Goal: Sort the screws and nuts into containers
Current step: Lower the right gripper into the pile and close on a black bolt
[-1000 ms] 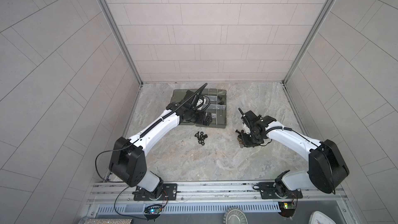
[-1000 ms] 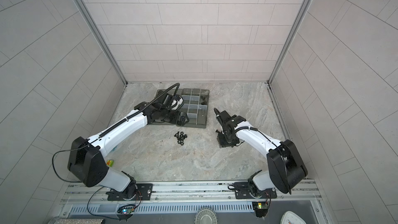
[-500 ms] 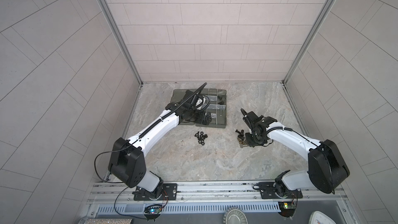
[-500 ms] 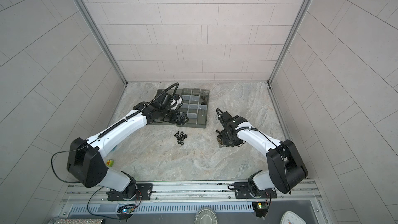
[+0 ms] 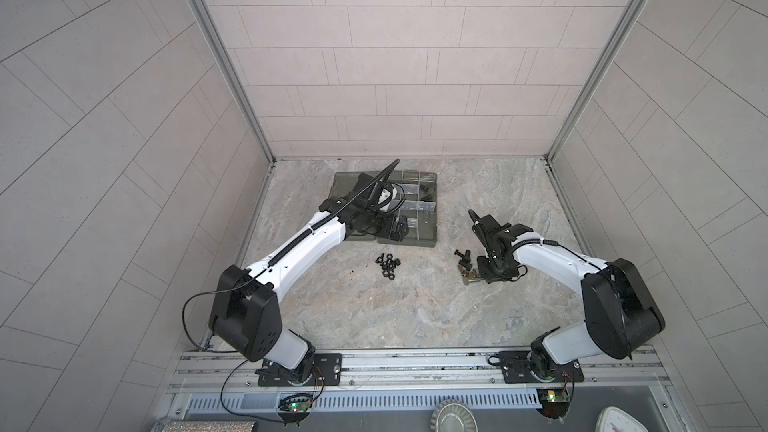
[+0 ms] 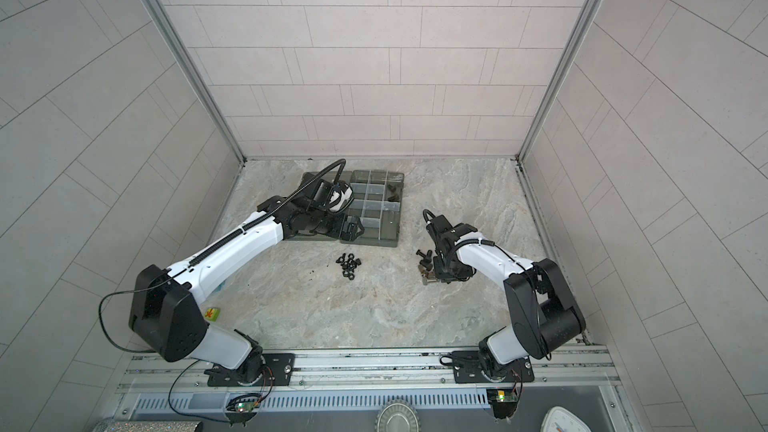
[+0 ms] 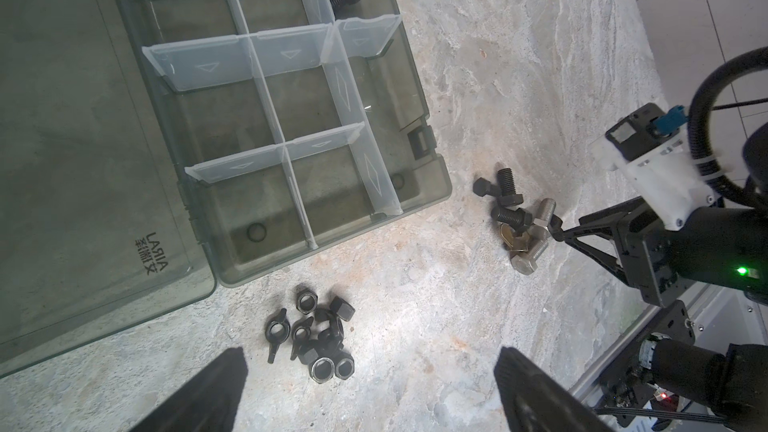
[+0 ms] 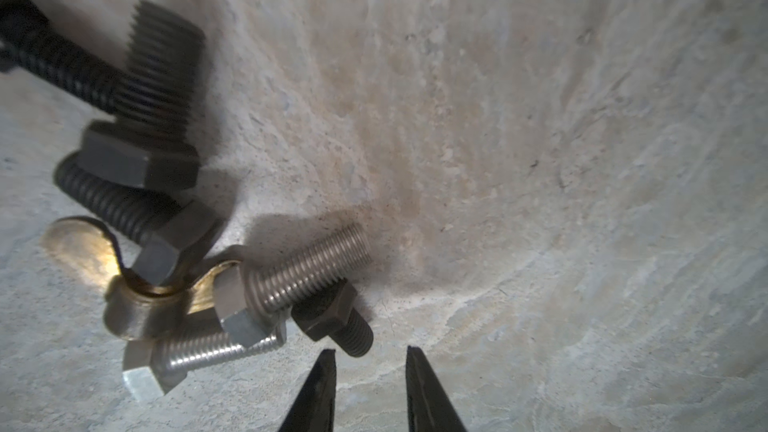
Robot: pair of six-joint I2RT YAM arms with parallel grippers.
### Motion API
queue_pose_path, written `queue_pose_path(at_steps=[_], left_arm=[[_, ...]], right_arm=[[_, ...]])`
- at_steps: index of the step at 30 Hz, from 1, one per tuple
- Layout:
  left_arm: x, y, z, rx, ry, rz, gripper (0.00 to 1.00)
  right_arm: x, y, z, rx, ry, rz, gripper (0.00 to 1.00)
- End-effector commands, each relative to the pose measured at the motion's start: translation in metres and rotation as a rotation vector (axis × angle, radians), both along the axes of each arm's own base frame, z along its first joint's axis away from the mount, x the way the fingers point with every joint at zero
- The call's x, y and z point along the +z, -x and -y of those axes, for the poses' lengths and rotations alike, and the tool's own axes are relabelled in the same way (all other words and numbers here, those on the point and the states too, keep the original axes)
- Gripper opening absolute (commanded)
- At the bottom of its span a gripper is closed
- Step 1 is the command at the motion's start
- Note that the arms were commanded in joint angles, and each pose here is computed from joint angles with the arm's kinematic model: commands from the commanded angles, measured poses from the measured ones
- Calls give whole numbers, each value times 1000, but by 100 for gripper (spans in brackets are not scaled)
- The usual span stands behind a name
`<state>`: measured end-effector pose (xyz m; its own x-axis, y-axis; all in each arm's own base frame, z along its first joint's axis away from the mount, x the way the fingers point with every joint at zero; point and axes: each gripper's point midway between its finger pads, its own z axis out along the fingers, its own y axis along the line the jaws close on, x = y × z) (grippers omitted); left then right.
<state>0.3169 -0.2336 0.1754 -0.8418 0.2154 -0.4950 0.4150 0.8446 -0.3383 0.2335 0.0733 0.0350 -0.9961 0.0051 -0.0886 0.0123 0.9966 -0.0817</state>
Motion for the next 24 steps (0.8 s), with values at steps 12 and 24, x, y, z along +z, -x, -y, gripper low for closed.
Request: queue_pose_path(at_steps=[12,24], left_arm=[[12,-8,13,-49,20,15,100],[23,-14,33,-109,49,5,100]], right_arm=[[-24,-5,-8,38,-10,-60,30],[-4,-2,-14,53,-55,-51,4]])
